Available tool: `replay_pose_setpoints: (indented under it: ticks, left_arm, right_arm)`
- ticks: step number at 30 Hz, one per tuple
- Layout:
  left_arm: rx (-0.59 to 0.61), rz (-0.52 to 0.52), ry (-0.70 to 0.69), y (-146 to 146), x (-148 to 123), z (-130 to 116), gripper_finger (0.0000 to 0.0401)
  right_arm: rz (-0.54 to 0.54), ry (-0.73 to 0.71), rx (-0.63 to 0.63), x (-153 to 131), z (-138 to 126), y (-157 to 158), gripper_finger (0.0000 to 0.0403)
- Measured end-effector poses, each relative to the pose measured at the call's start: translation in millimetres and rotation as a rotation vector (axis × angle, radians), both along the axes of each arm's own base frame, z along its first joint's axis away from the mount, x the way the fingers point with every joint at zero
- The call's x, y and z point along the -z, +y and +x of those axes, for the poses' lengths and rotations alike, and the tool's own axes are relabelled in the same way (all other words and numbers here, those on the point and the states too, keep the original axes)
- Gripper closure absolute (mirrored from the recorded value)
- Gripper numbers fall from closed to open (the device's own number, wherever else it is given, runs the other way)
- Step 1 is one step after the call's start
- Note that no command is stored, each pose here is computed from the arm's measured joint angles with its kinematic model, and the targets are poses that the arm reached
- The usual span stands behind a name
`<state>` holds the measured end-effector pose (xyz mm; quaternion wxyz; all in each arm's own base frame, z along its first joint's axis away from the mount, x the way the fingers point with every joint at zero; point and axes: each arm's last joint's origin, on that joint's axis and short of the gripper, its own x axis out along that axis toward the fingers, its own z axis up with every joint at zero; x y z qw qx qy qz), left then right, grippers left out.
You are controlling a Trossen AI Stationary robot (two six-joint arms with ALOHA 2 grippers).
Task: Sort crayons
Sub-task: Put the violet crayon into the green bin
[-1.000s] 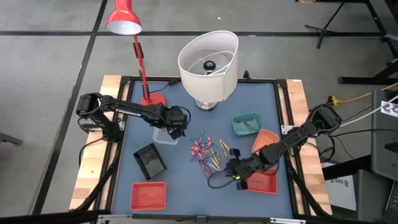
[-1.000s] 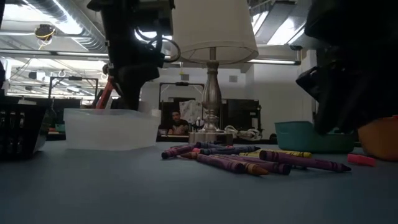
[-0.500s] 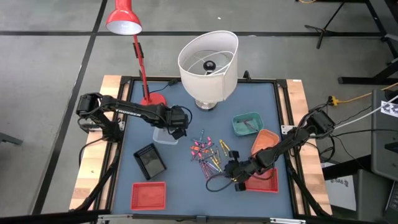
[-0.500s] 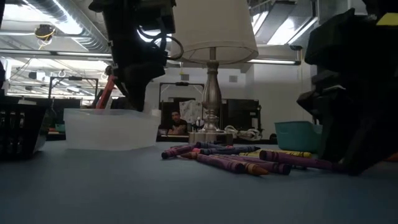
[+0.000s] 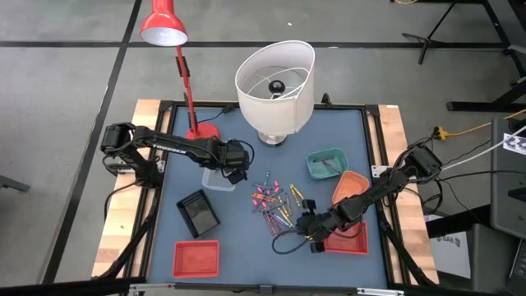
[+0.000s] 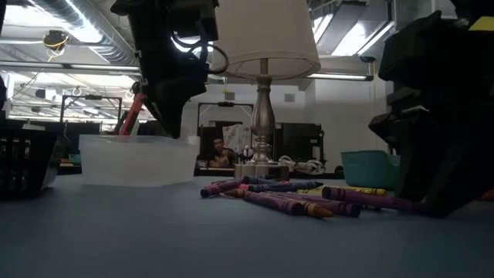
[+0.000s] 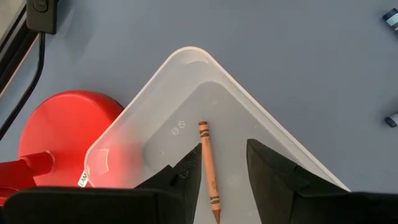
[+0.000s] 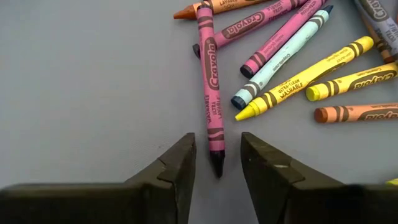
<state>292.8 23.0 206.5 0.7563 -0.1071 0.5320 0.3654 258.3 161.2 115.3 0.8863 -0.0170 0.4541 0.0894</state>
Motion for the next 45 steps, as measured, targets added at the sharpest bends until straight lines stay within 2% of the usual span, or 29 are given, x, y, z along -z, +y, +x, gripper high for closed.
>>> replay_pose_setpoints:
  ticks: [15, 28, 32, 40, 45]
  left_arm:
    - [-0.001, 0.006, -0.065, 0.3, -1.5, 5.9, 0.0291]
    - [0.024, 0.012, -0.108, -5.2, -2.8, 10.5, 0.0291]
    - [0.052, 0.020, -0.130, -9.2, -3.8, 13.4, 0.0291]
    - [0.087, 0.022, -0.210, -19.6, -6.6, 20.7, 0.0291]
    - [0.128, 0.016, -0.284, -33.3, -9.7, 26.7, 0.0291]
  right_arm:
    - [-0.002, 0.005, -0.001, 0.5, -0.2, -0.1, 0.0370]
    - [0.027, 0.028, -0.024, -5.4, 4.6, 4.0, 0.0380]
    - [0.049, 0.056, -0.047, -19.8, 11.2, 9.8, 0.0380]
    - [0.014, 0.094, -0.046, -67.2, 14.1, 11.3, 0.0380]
    - [-0.061, 0.126, -0.060, -96.4, 8.3, 6.8, 0.0380]
